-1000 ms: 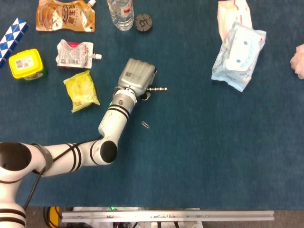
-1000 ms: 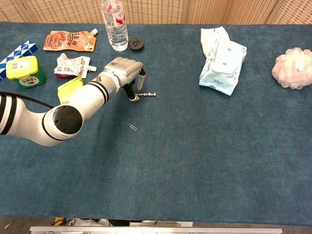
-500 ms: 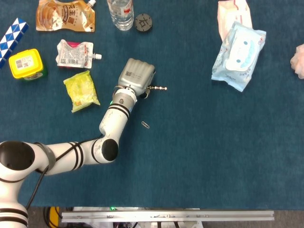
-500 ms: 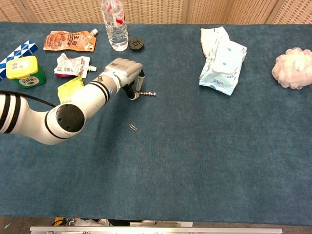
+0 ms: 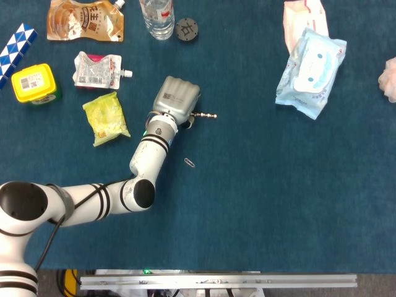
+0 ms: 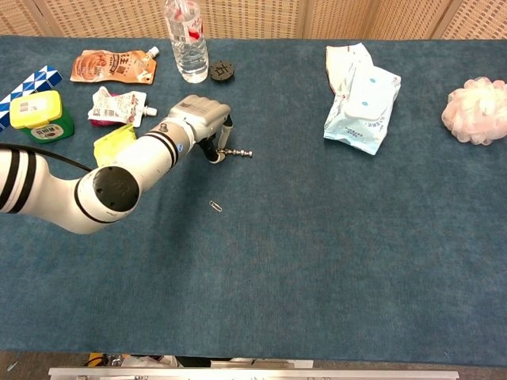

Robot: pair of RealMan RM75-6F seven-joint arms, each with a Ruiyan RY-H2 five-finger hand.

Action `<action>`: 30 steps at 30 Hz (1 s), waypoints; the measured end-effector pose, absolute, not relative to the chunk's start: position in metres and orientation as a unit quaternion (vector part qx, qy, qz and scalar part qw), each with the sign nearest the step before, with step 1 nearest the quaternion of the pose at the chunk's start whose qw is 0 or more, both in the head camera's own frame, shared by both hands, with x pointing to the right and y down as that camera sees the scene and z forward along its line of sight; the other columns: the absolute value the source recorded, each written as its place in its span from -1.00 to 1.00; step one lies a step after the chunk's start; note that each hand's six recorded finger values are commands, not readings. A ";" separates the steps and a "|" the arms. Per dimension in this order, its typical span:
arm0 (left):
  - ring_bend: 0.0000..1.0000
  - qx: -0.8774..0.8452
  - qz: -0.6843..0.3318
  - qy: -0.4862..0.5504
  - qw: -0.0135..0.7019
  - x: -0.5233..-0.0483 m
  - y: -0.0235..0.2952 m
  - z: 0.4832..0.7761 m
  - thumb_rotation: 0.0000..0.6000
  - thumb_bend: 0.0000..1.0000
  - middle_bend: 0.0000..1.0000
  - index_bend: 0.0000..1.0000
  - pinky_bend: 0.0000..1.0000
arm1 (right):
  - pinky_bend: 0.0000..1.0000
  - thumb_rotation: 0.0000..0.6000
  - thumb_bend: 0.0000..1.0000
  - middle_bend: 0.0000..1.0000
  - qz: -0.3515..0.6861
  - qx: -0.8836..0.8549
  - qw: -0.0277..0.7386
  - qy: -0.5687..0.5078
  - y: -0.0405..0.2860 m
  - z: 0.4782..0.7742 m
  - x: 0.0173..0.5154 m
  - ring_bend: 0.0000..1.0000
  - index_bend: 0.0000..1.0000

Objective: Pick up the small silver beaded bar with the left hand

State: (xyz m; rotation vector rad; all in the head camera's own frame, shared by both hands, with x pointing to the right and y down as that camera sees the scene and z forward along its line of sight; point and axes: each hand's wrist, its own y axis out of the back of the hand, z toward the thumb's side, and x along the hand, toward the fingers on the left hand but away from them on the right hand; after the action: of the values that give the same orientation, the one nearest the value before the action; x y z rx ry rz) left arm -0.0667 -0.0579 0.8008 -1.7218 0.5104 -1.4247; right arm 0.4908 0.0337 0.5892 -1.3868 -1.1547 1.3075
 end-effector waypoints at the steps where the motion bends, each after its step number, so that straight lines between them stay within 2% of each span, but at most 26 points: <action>1: 0.91 -0.684 -0.567 0.203 0.412 -0.067 -0.058 0.801 0.92 -0.38 0.84 0.10 1.00 | -0.35 1.00 -0.62 -0.35 0.526 -0.558 0.441 -0.465 0.034 0.589 0.491 -0.37 -0.68; 7: 0.91 -0.684 -0.567 0.205 0.412 -0.066 -0.058 0.802 1.00 -0.35 0.84 0.12 1.00 | -0.35 1.00 -0.62 -0.35 0.525 -0.556 0.442 -0.469 0.035 0.587 0.492 -0.36 -0.68; 14: 0.91 -0.688 -0.565 0.207 0.405 -0.068 -0.058 0.801 1.00 -0.35 0.85 0.15 1.00 | -0.35 1.00 -0.62 -0.35 0.522 -0.555 0.444 -0.472 0.035 0.584 0.492 -0.36 -0.68; 30: 0.91 -0.712 -0.520 0.214 0.420 -0.102 -0.048 0.759 1.00 -0.35 0.85 0.15 1.00 | -0.35 1.00 -0.62 -0.34 0.510 -0.564 0.449 -0.469 0.032 0.585 0.484 -0.35 -0.68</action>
State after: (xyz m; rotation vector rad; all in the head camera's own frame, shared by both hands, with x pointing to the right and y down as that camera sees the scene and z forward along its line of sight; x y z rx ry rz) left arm -0.1025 -0.0479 0.7593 -1.7852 0.5374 -1.3041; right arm 0.4838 0.0315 0.5846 -1.3942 -1.1608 1.2613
